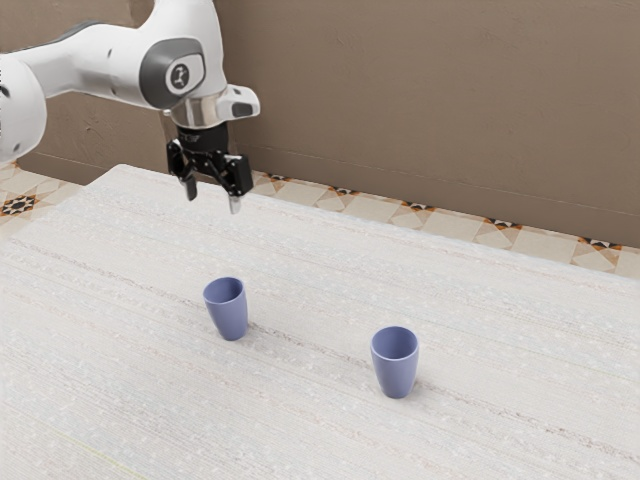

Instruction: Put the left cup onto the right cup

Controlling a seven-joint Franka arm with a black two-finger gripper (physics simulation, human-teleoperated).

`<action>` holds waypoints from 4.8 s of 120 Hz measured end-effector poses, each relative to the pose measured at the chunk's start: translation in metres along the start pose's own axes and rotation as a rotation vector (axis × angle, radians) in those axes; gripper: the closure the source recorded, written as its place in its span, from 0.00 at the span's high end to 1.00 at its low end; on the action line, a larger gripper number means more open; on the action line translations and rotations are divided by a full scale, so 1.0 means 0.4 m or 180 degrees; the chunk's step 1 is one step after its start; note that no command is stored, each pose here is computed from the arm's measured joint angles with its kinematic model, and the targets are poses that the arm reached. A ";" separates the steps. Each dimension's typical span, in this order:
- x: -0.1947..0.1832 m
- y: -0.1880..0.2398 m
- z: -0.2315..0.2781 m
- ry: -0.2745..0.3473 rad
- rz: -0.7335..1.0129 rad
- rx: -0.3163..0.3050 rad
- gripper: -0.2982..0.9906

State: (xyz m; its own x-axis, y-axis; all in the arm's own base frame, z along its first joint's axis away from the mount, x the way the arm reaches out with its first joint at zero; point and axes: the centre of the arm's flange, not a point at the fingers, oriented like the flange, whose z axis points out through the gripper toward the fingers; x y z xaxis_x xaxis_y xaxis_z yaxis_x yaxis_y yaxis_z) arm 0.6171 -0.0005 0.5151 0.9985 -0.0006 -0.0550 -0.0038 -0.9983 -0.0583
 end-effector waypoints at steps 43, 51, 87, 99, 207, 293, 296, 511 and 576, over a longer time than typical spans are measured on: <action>0.005 0.013 0.097 -0.0037 -0.0109 -0.0131 0.77; 0.009 0.016 0.115 -0.0053 -0.0137 -0.0154 0.77; 0.036 0.030 0.207 -0.0126 -0.0205 -0.0160 0.77; 0.037 0.033 0.226 -0.0125 -0.0217 -0.0159 0.77; 0.036 0.060 0.363 -0.0182 -0.0265 -0.0176 0.77; 0.060 0.055 0.472 -0.0255 -0.0345 -0.0185 0.77; 0.061 0.053 0.476 -0.0257 -0.0350 -0.0185 0.77; 0.070 0.028 0.513 -0.0258 -0.0426 -0.0196 0.38; 0.070 0.028 0.512 -0.0257 -0.0414 -0.0186 0.21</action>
State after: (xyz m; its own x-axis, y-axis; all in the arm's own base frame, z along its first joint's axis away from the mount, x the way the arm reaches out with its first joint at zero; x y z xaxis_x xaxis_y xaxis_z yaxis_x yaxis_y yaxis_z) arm 0.6337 0.0004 0.3088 0.9827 0.1313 -0.1307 0.1308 -0.9913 -0.0122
